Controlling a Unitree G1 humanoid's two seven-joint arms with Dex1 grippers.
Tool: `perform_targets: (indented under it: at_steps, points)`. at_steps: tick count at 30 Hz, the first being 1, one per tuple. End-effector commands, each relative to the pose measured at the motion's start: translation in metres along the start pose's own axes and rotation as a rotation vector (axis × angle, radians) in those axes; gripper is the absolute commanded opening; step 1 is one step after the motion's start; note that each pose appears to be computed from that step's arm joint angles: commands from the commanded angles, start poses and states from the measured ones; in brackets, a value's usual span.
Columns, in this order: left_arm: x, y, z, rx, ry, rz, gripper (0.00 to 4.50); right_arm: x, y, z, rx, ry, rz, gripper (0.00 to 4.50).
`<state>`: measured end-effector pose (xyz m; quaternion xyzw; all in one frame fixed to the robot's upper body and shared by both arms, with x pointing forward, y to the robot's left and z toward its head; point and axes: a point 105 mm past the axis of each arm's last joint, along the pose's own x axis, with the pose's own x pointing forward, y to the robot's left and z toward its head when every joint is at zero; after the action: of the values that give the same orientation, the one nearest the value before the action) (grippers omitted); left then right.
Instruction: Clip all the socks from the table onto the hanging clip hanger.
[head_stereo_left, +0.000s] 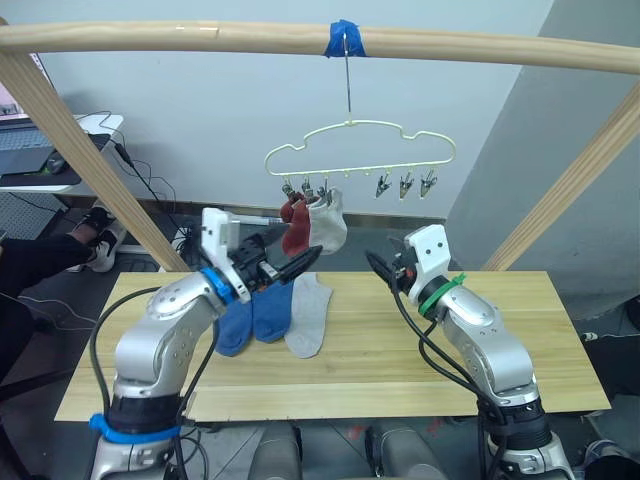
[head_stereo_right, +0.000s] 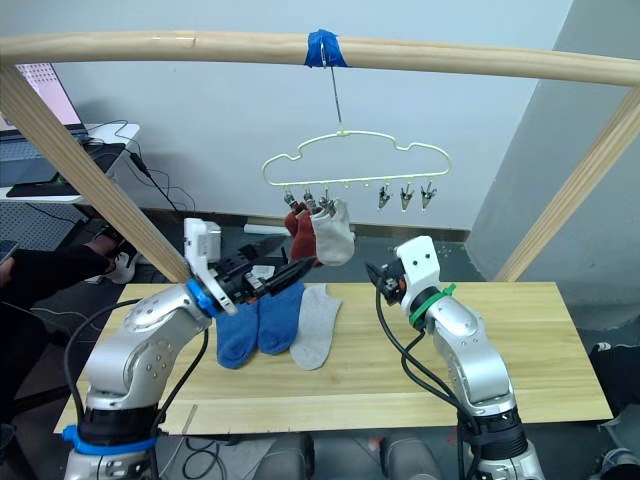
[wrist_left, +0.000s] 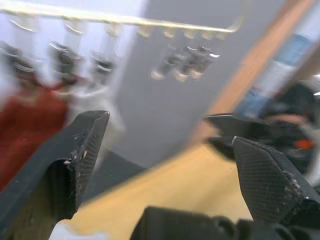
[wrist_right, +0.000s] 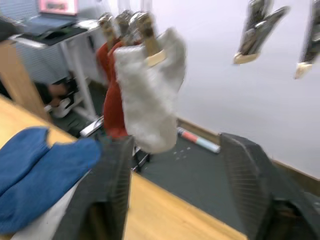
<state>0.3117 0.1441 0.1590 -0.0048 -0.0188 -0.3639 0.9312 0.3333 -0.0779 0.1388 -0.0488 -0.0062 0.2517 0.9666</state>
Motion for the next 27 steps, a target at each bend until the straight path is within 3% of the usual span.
perform_targets:
  at_steps: [1,4,12,15,22,27]
  points:
    - [-0.010,-0.031,0.013,0.025,-0.034,-0.233,4.50,0.002,-0.006,0.027,-0.025,-0.094,-0.070,2.92]
    - [-0.020,-0.033,0.006,0.089,-0.018,-0.278,4.50,0.005,-0.008,0.035,-0.012,-0.114,-0.091,2.92]
    - [-0.028,-0.012,-0.020,-0.031,0.144,-0.107,4.50,0.022,-0.019,0.045,0.028,-0.130,-0.165,2.92]
    - [-0.027,-0.009,-0.009,0.015,0.081,-0.063,4.50,0.027,-0.021,0.048,0.035,-0.137,-0.178,2.92]
    - [-0.028,-0.014,0.017,0.080,-0.067,-0.145,4.50,0.040,-0.031,0.053,0.048,-0.145,-0.199,2.92]
    - [-0.027,-0.013,0.020,0.079,-0.083,-0.136,4.50,0.046,-0.031,0.058,0.059,-0.158,-0.192,2.92]
